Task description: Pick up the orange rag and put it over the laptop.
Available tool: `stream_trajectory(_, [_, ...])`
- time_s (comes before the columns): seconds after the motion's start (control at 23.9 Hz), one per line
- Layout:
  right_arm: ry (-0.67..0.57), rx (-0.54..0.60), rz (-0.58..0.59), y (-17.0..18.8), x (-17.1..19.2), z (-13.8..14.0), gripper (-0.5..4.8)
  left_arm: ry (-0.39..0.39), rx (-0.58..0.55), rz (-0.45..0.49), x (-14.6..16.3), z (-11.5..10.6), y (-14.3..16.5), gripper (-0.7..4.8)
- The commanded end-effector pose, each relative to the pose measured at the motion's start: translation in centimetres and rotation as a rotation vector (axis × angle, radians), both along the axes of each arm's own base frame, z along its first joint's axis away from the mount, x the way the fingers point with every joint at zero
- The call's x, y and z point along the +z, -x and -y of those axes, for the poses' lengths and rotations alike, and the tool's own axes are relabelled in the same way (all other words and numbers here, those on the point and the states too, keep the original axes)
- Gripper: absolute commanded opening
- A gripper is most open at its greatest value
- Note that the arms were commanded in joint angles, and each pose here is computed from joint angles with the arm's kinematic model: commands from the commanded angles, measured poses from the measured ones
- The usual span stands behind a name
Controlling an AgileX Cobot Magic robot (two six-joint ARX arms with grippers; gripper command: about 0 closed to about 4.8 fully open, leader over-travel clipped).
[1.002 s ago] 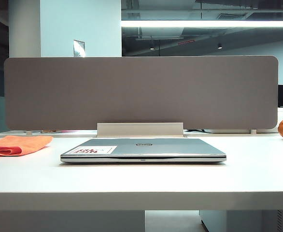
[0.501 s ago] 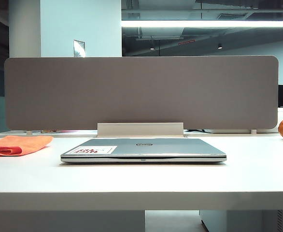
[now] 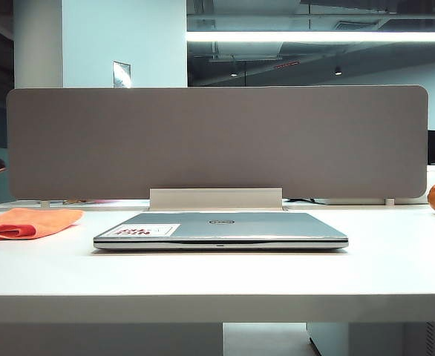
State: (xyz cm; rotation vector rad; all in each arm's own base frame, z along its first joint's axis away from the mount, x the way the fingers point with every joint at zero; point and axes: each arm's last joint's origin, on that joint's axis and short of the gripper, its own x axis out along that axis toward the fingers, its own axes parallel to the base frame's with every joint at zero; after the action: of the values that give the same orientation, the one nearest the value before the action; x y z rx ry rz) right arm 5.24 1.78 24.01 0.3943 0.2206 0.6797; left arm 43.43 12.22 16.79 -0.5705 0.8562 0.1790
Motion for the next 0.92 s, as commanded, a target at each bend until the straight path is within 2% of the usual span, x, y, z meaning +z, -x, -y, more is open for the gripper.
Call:
stream_trajectory(0.04, [0.000,0.000,0.018,0.1,0.3,0.0,-0.05,0.005,-0.030,-0.019,-0.5,1.1,-0.2,2.07])
stream_trajectory(0.13, [0.000,0.000,0.018,0.1,0.3,0.0,-0.05,0.000,-0.037,-0.017,-0.5,1.4,-0.3,1.09])
stream_trajectory(0.25, [0.000,0.000,0.018,0.1,0.3,0.0,-0.05,-0.006,-0.040,-0.017,-0.5,1.6,-0.4,0.37])
stream_trajectory(0.29, [0.000,0.000,0.021,0.1,0.3,0.0,-0.05,-0.004,-0.044,-0.017,-0.5,1.8,-0.4,-0.08])
stream_trajectory(0.46, [0.001,0.000,0.026,0.1,0.4,0.0,-0.05,0.028,-0.073,0.005,-0.1,1.9,-0.5,-0.06])
stream_trajectory(0.67, [0.001,0.000,0.026,0.1,0.4,0.0,-0.05,0.071,-0.135,0.070,2.1,2.5,-1.1,-0.06])
stream_trajectory(0.75, [0.001,0.000,0.026,0.1,0.4,0.0,-0.05,0.063,-0.163,0.122,4.6,3.4,-1.5,-0.06])
stream_trajectory(0.92, [0.001,0.000,0.026,0.1,0.4,0.0,-0.05,0.097,-0.248,0.192,8.6,5.1,-2.0,-0.06])
